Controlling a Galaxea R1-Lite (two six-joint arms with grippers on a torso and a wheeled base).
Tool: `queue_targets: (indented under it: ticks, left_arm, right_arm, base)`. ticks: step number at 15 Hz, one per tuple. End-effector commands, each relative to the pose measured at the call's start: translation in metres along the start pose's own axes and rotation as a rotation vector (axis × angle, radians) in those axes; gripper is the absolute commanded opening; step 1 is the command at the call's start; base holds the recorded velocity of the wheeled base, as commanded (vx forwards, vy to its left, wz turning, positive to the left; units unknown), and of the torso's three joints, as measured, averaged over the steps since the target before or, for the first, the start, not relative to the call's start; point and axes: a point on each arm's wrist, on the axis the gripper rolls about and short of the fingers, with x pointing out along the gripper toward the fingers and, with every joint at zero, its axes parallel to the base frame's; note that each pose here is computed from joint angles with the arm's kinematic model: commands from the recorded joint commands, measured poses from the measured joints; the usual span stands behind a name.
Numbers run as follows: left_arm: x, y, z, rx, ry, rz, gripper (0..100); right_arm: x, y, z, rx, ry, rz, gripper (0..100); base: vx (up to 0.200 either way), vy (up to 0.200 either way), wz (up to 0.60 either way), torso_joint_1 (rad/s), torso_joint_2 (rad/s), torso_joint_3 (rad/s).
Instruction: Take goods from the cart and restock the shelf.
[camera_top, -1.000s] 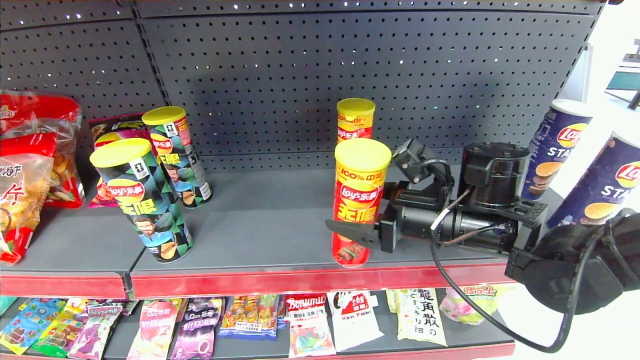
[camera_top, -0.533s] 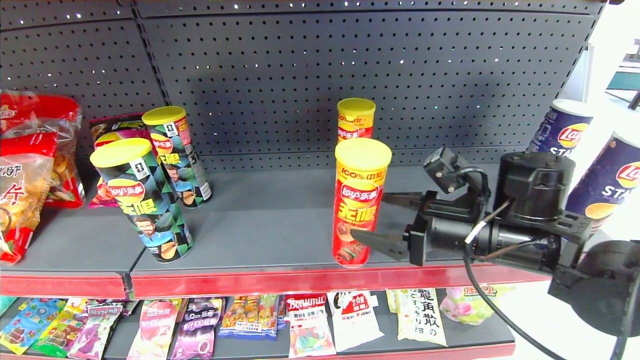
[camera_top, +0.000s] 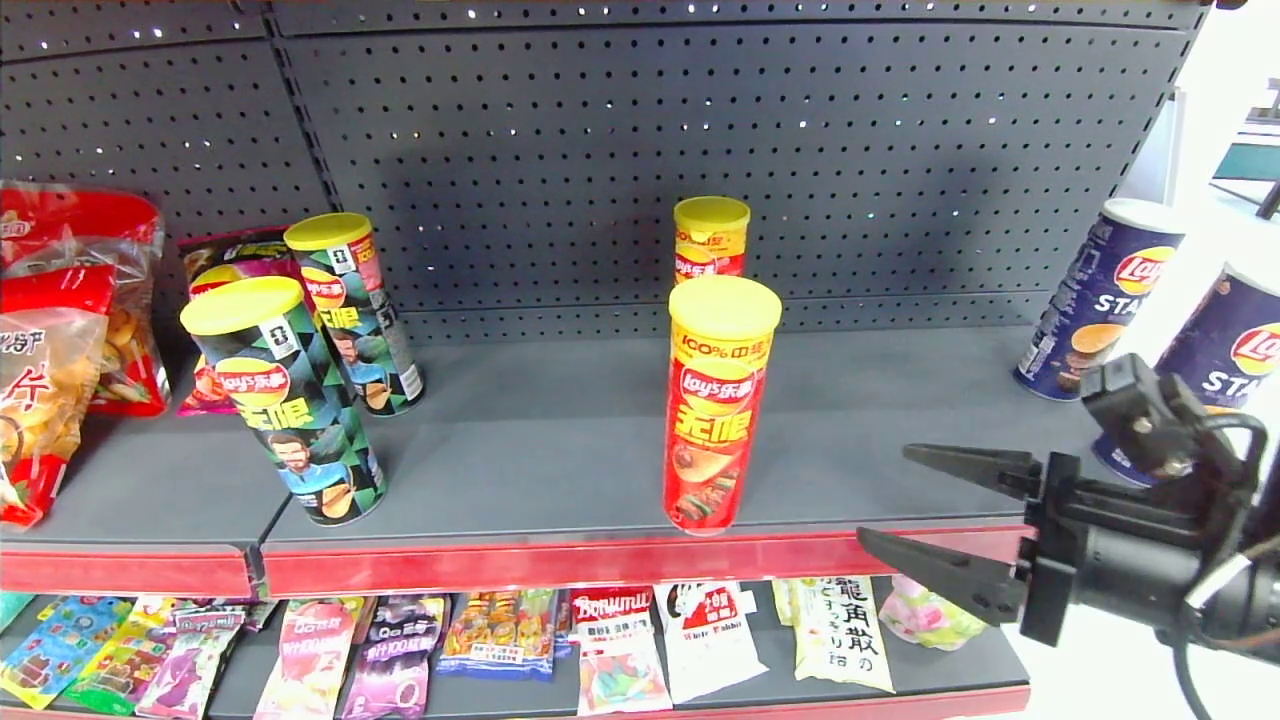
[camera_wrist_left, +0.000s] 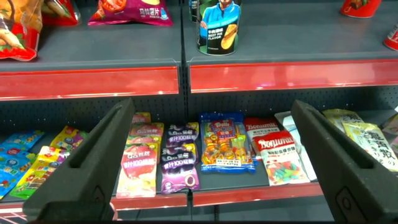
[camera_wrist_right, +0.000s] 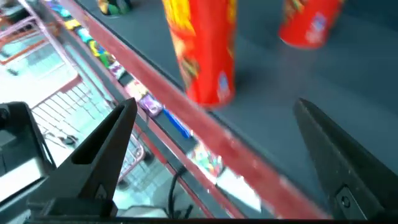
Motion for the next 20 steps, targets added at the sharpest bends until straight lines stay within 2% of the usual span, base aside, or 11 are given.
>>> queue_targets:
  ticks: [1, 3, 5, 6, 7, 8, 11, 14, 17, 20]
  left_arm:
    - [0.0, 0.0, 0.0, 0.0, 0.0, 0.0, 100]
    - [0.0, 0.0, 0.0, 0.0, 0.0, 0.0, 100]
    - [0.0, 0.0, 0.0, 0.0, 0.0, 0.0, 100]
    - [0.0, 0.0, 0.0, 0.0, 0.0, 0.002, 100]
    - [0.0, 0.0, 0.0, 0.0, 0.0, 0.0, 100]
    - [0.0, 0.0, 0.0, 0.0, 0.0, 0.0, 100]
    - [0.0, 0.0, 0.0, 0.0, -0.001, 0.0, 100]
    - [0.0, 0.0, 0.0, 0.0, 0.0, 0.0, 100]
    - [0.0, 0.0, 0.0, 0.0, 0.0, 0.0, 100]
    - [0.0, 0.0, 0.0, 0.0, -0.001, 0.0, 100]
  right_arm:
    - [-0.049, 0.011, -0.007, 0.005, -0.026, -0.081, 100]
    - [-0.071, 0.024, -0.009, 0.008, -0.021, -0.078, 100]
    - [-0.086, 0.028, -0.016, 0.01, -0.051, -0.182, 100]
    - [-0.099, 0.033, -0.033, 0.007, -0.059, -0.31, 100]
    - [-0.1, 0.034, -0.036, 0.008, -0.057, -0.317, 100]
    - [-0.107, 0.038, -0.054, 0.009, -0.035, -0.324, 100]
    - [-0.12, 0.046, -0.059, -0.019, -0.106, -0.305, 100]
    - [-0.133, 0.054, -0.077, -0.045, -0.113, -0.297, 100]
    - [-0.142, 0.059, -0.084, -0.051, -0.127, -0.3, 100]
    - [-0.153, 0.065, -0.093, -0.051, -0.179, -0.426, 100]
  base:
    - [0.0, 0.0, 0.0, 0.0, 0.0, 0.0]
    - [0.0, 0.0, 0.0, 0.0, 0.0, 0.0]
    - [0.0, 0.0, 0.0, 0.0, 0.0, 0.0]
    - [0.0, 0.0, 0.0, 0.0, 0.0, 0.0]
    - [0.0, 0.0, 0.0, 0.0, 0.0, 0.0]
    - [0.0, 0.0, 0.0, 0.0, 0.0, 0.0]
    - [0.0, 0.0, 0.0, 0.0, 0.0, 0.0]
    - [0.0, 0.0, 0.0, 0.0, 0.0, 0.0]
    - [0.0, 0.0, 0.0, 0.0, 0.0, 0.0]
    - [0.0, 0.0, 0.0, 0.0, 0.0, 0.0]
